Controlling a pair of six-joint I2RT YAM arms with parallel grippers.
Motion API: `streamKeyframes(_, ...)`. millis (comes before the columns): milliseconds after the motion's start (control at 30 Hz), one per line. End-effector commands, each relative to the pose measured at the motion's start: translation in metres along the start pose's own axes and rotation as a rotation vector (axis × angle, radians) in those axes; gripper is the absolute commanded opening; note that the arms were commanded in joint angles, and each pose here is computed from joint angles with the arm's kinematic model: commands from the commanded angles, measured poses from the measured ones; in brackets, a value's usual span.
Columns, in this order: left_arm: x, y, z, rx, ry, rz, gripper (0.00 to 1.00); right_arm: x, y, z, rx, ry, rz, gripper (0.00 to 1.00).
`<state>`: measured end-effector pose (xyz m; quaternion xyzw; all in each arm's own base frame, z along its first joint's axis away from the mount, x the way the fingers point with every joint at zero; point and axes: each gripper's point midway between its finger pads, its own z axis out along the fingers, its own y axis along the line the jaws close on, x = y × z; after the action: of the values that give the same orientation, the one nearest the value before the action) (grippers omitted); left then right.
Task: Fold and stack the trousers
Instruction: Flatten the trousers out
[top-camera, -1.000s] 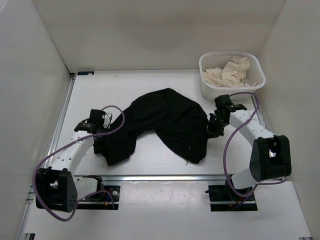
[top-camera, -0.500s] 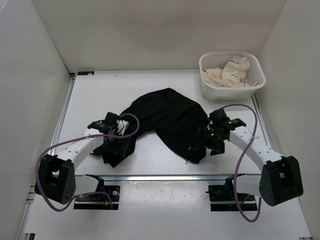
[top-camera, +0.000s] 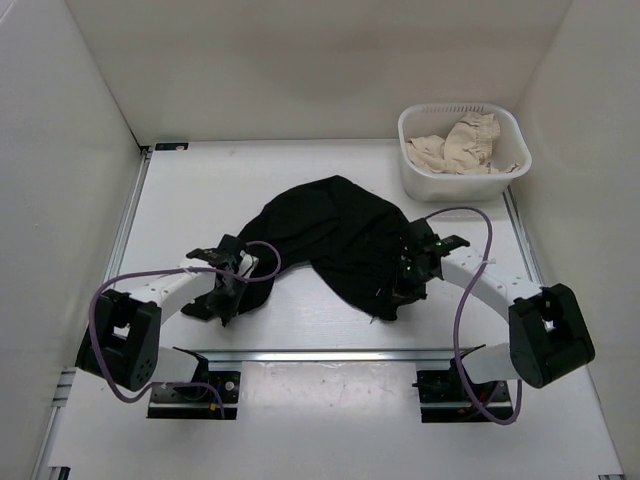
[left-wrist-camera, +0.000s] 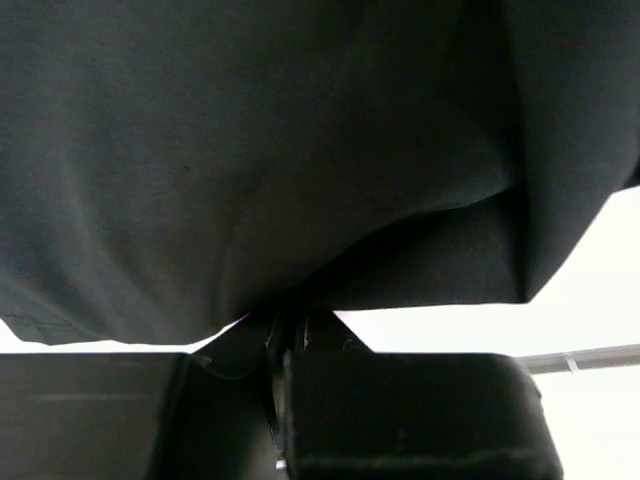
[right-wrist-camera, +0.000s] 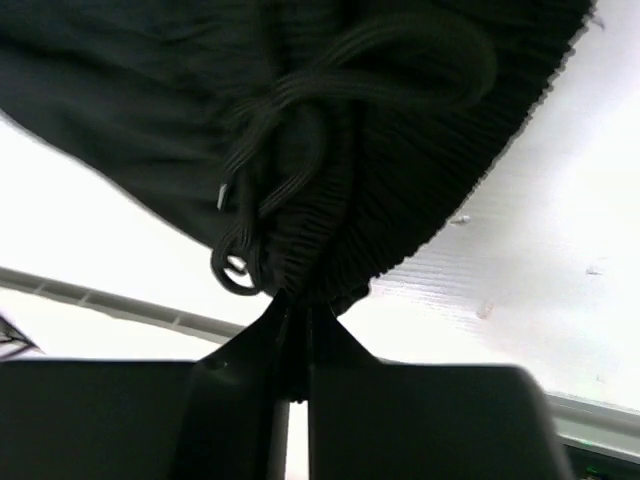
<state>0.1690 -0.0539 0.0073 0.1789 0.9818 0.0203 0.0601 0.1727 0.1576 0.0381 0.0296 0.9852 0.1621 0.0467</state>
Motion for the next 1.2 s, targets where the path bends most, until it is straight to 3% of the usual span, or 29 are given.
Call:
streamKeyframes(0,-0.040,0.027,-0.014,-0.094,-0.150,-0.063,0.14,-0.030,0.025,-0.040,-0.030,-0.123,-0.030,0.00)
streamKeyframes(33,-0.040,0.034,-0.031,-0.100,-0.154,-0.092,0.14,-0.044,0.039,-0.064,-0.066,-0.182,-0.057,0.00)
streamKeyframes(100,-0.079,0.064,-0.098,-0.124,-0.351,-0.207,0.14,-0.050,0.055,-0.111,-0.123,-0.285,-0.123,0.00)
streamKeyframes(133,-0.082,0.072,-0.122,-0.128,-0.386,-0.236,0.14,-0.044,0.059,-0.131,-0.138,-0.294,-0.142,0.00)
streamKeyframes(167,-0.090,0.082,-0.148,-0.143,-0.447,-0.265,0.14,-0.051,0.075,-0.176,-0.200,-0.410,-0.195,0.00)
streamKeyframes(200,-0.110,0.100,-0.198,-0.167,-0.571,-0.313,0.14,-0.048,0.076,-0.197,-0.209,-0.439,-0.204,0.00)
streamKeyframes(267,-0.116,0.113,-0.234,-0.188,-0.612,-0.348,0.14,-0.050,0.089,-0.253,-0.275,-0.578,-0.241,0.00)
streamKeyframes(300,-0.124,0.124,-0.238,-0.196,-0.596,-0.370,0.14,-0.049,0.090,-0.267,-0.278,-0.612,-0.243,0.00)
streamKeyframes(333,-0.137,0.131,-0.263,-0.202,-0.655,-0.379,0.14,-0.048,0.088,-0.275,-0.265,-0.627,-0.238,0.00)
streamKeyframes(400,-0.156,0.141,-0.258,-0.200,-0.622,-0.386,0.14,-0.052,0.084,-0.294,-0.248,-0.685,-0.213,0.00)
streamKeyframes(467,-0.182,0.153,-0.271,-0.220,-0.670,-0.392,0.14,-0.056,0.080,-0.294,-0.208,-0.674,-0.197,0.00)
streamKeyframes(567,-0.232,0.181,-0.271,-0.254,-0.695,-0.411,0.14,-0.070,0.056,-0.299,-0.052,-0.716,-0.125,0.00)
streamKeyframes(600,-0.259,0.195,-0.263,-0.271,-0.691,-0.418,0.14,-0.079,0.048,-0.300,0.007,-0.734,-0.103,0.00)
streamKeyframes(667,-0.284,0.211,-0.244,-0.304,-0.663,-0.430,0.14,-0.089,0.049,-0.303,0.031,-0.747,-0.085,0.00)
streamKeyframes(700,-0.298,0.220,-0.205,-0.312,-0.591,-0.431,0.14,-0.100,0.052,-0.299,0.046,-0.741,-0.081,0.00)
streamKeyframes(767,-0.311,0.231,-0.189,-0.366,-0.565,-0.440,0.14,-0.111,0.043,-0.288,0.108,-0.704,-0.060,0.00)
streamKeyframes(900,-0.292,0.234,-0.154,-0.347,-0.463,-0.448,0.14,-0.127,0.001,-0.251,0.214,-0.572,0.058,0.00)
streamKeyframes(1033,-0.224,0.246,-0.163,-0.291,-0.431,-0.533,0.14,-0.128,-0.022,-0.249,0.192,-0.606,0.160,0.00)
streamKeyframes(1100,-0.191,0.251,-0.145,-0.274,-0.366,-0.578,0.14,-0.126,-0.022,-0.244,0.177,-0.586,0.165,0.00)
streamKeyframes(1167,-0.169,0.254,-0.139,-0.277,-0.337,-0.609,0.43,-0.121,-0.024,-0.228,0.157,-0.537,0.171,0.00)
